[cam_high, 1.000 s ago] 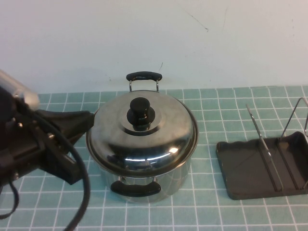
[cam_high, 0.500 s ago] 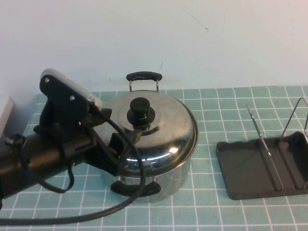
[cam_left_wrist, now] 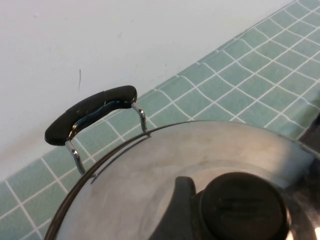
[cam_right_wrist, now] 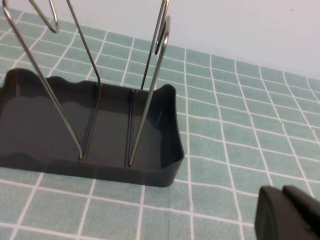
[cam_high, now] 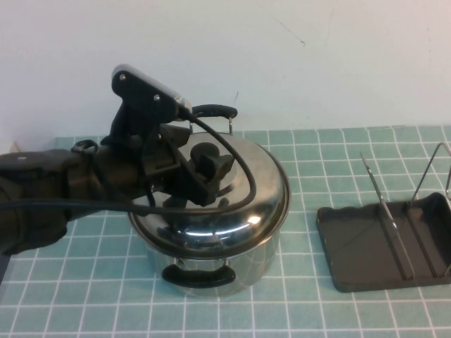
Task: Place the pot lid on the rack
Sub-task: Open the pot, then hand over the pot lid
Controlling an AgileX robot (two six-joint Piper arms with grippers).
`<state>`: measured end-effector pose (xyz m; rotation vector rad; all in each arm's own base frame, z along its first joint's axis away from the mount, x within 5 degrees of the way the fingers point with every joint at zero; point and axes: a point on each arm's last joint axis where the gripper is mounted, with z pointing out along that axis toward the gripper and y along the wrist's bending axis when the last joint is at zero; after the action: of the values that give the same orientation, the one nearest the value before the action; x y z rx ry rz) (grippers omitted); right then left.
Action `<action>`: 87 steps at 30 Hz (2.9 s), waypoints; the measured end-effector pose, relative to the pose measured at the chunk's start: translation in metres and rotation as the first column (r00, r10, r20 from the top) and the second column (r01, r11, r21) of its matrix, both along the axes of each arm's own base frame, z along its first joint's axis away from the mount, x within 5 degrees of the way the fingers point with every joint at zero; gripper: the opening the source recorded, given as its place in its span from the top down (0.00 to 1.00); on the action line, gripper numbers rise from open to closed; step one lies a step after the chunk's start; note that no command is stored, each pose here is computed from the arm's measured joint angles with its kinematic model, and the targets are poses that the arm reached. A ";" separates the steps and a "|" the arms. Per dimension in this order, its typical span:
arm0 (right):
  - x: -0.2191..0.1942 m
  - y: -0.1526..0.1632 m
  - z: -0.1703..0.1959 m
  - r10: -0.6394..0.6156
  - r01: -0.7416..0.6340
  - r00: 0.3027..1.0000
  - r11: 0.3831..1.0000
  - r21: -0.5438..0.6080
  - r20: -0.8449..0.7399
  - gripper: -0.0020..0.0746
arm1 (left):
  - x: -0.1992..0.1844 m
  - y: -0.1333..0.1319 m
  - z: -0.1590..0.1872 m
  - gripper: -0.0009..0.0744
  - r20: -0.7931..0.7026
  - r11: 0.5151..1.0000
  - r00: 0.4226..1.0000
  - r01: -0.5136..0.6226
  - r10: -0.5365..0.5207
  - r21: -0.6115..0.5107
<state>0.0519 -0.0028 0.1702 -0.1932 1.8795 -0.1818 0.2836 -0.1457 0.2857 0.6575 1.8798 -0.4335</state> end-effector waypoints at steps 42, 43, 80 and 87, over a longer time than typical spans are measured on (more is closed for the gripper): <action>0.003 0.013 0.012 -0.088 0.011 0.993 0.715 0.700 0.075 0.98 | -0.043 -0.006 0.089 0.55 0.171 0.936 0.966 0.233 -0.193 -0.264; 0.003 0.013 0.011 -0.084 0.015 0.994 0.715 0.699 0.064 0.98 | -0.043 -0.007 0.089 0.55 0.158 0.931 0.967 0.236 -0.197 -0.279; 0.061 0.063 0.149 0.425 -0.352 0.884 0.328 0.877 0.196 0.56 | -0.031 -0.013 0.068 0.55 -0.049 0.902 0.982 0.150 -0.185 -0.406; 0.119 0.078 0.150 0.632 -0.300 0.770 0.231 0.925 0.092 0.56 | -0.027 -0.017 0.061 0.55 -0.109 0.889 0.974 0.134 -0.200 -0.437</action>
<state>0.1709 0.0753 0.3199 -0.0108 1.8420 1.4326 0.2565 -0.1625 0.3465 0.4979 1.7885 -1.0026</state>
